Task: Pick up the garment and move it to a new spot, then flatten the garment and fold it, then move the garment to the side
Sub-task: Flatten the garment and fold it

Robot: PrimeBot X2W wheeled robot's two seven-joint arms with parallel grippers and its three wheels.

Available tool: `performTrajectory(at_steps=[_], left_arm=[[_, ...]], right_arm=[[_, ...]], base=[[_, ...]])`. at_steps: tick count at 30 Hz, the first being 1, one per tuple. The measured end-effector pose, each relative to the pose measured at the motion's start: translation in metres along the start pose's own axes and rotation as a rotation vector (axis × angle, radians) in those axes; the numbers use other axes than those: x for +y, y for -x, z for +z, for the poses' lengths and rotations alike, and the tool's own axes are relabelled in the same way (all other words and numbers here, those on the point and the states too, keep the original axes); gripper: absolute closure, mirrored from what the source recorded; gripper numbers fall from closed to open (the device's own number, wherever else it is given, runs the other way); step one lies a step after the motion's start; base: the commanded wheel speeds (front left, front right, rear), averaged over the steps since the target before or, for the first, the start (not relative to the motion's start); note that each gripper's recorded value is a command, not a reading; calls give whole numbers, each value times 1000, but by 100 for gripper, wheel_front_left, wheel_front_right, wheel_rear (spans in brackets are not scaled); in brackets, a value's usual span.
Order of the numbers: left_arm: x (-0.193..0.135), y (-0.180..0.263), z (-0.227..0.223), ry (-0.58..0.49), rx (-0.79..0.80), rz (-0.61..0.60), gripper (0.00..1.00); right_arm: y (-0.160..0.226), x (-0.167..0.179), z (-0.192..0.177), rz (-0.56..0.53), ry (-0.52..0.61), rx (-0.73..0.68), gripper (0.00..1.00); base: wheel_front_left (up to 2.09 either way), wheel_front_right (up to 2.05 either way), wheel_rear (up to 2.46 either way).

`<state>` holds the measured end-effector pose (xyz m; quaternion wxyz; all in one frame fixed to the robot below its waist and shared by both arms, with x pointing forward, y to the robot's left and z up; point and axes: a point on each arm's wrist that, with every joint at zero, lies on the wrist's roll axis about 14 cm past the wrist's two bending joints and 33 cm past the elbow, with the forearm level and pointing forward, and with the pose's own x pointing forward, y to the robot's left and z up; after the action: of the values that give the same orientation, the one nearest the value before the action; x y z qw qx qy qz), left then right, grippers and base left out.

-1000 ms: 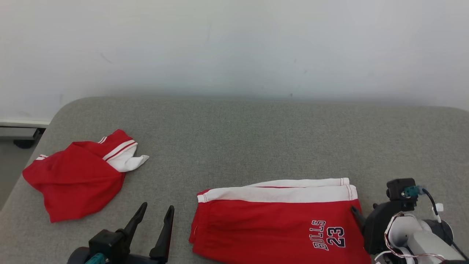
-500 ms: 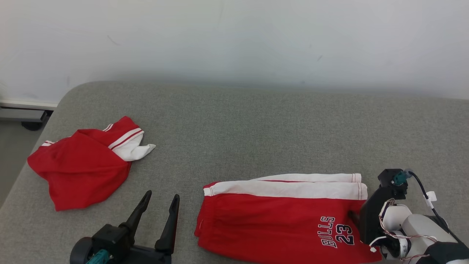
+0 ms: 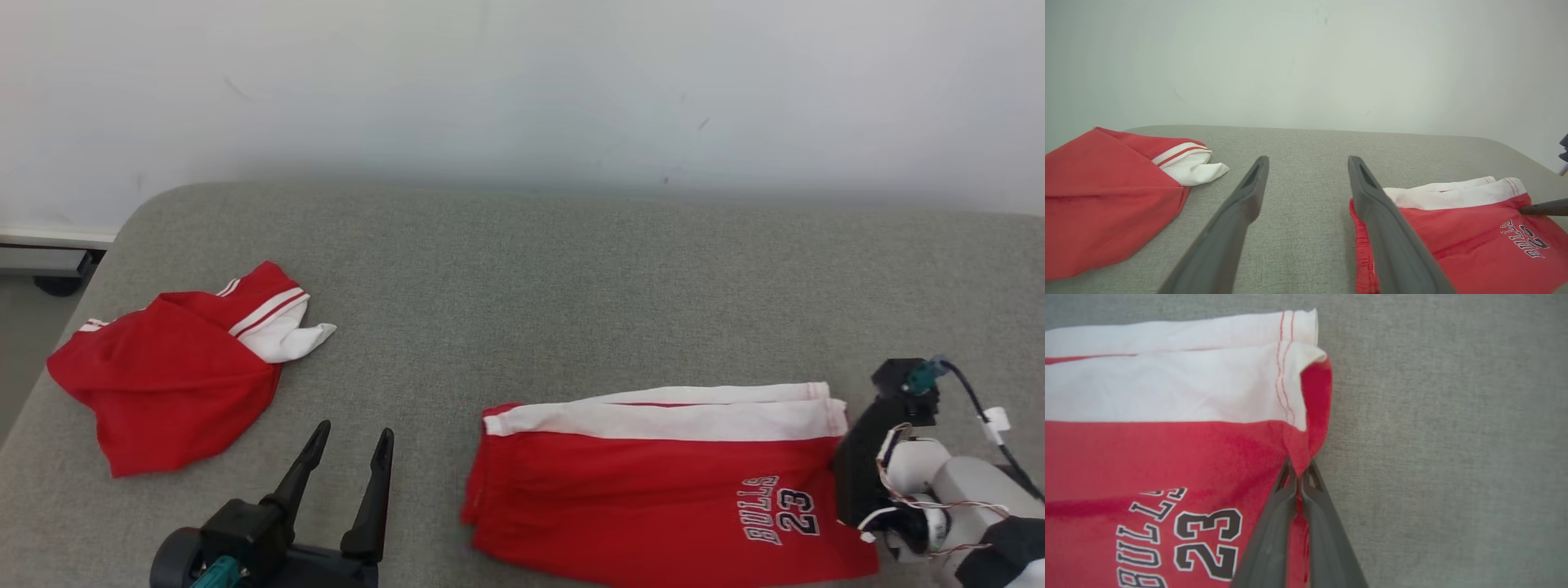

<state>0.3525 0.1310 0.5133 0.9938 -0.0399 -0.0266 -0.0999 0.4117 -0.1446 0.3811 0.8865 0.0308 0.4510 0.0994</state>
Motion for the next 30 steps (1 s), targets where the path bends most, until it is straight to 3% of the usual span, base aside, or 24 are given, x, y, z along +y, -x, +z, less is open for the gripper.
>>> performTrajectory(at_steps=[3, 6, 15, 23, 30], left_arm=[[-5, 2, -4, 12, 10, -7, 0], [-8, 3, -5, 18, 13, -14, 0], [-29, 0, -6, 30, 20, -68, 0], [-39, 6, -12, 52, 41, -78, 0], [-37, 9, -10, 57, 37, -64, 0]], right_arm=[[9, -31, 5, -60, -2, -12, 100], [15, -41, 9, -68, 0, -28, 100], [36, 25, 23, 293, -246, -47, 100], [70, 82, 38, 560, -310, -29, 100], [87, 131, 30, 727, -279, 20, 100]], base=[[0, 0, 0], [0, 0, 0], [0, 0, 0], [0, 0, 0], [0, 0, 0]])
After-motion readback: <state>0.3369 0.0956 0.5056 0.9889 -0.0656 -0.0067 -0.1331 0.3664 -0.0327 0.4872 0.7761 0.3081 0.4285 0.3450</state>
